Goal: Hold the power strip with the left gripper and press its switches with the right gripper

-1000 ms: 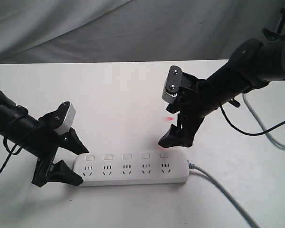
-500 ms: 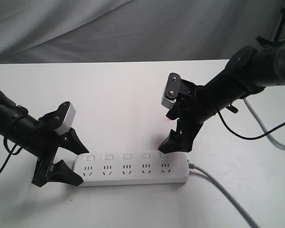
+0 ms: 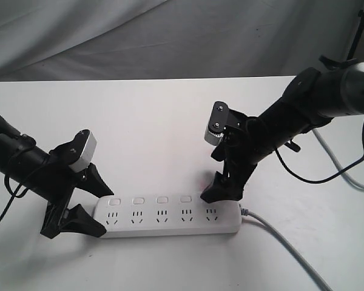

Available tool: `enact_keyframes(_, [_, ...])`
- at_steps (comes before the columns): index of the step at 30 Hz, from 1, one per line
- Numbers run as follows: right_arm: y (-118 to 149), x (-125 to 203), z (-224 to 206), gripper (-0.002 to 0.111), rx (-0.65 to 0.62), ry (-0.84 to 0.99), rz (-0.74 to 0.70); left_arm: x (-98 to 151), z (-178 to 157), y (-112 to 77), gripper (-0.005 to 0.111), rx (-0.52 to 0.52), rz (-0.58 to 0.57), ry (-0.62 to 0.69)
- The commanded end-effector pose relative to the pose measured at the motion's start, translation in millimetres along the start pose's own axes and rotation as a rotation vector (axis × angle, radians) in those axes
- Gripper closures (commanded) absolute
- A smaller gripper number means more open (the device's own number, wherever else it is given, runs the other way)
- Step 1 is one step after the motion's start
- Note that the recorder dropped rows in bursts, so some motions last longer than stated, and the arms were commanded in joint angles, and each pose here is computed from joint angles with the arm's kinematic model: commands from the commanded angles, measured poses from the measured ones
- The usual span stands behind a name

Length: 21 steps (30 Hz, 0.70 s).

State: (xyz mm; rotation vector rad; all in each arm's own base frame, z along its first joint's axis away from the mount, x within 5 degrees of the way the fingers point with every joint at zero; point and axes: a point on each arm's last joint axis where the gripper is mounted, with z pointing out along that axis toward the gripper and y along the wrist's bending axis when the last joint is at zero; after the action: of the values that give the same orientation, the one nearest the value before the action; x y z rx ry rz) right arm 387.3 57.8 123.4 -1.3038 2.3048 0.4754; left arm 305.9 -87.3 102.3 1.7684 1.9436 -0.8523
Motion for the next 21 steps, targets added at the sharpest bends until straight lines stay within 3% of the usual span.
enact_keyframes(1, [2,-1,1,0.003,-0.001,-0.007,0.001,0,2,-1.1,0.056,0.016,0.020,0.015])
enact_keyframes(10, [-1,-8,-8,0.003,0.053,-0.036,-0.008,0,2,-1.1,0.056,0.016,0.020,0.015])
enact_keyframes(21, [-2,5,6,0.003,0.027,0.046,-0.016,0,2,-1.1,0.056,0.016,0.020,0.015])
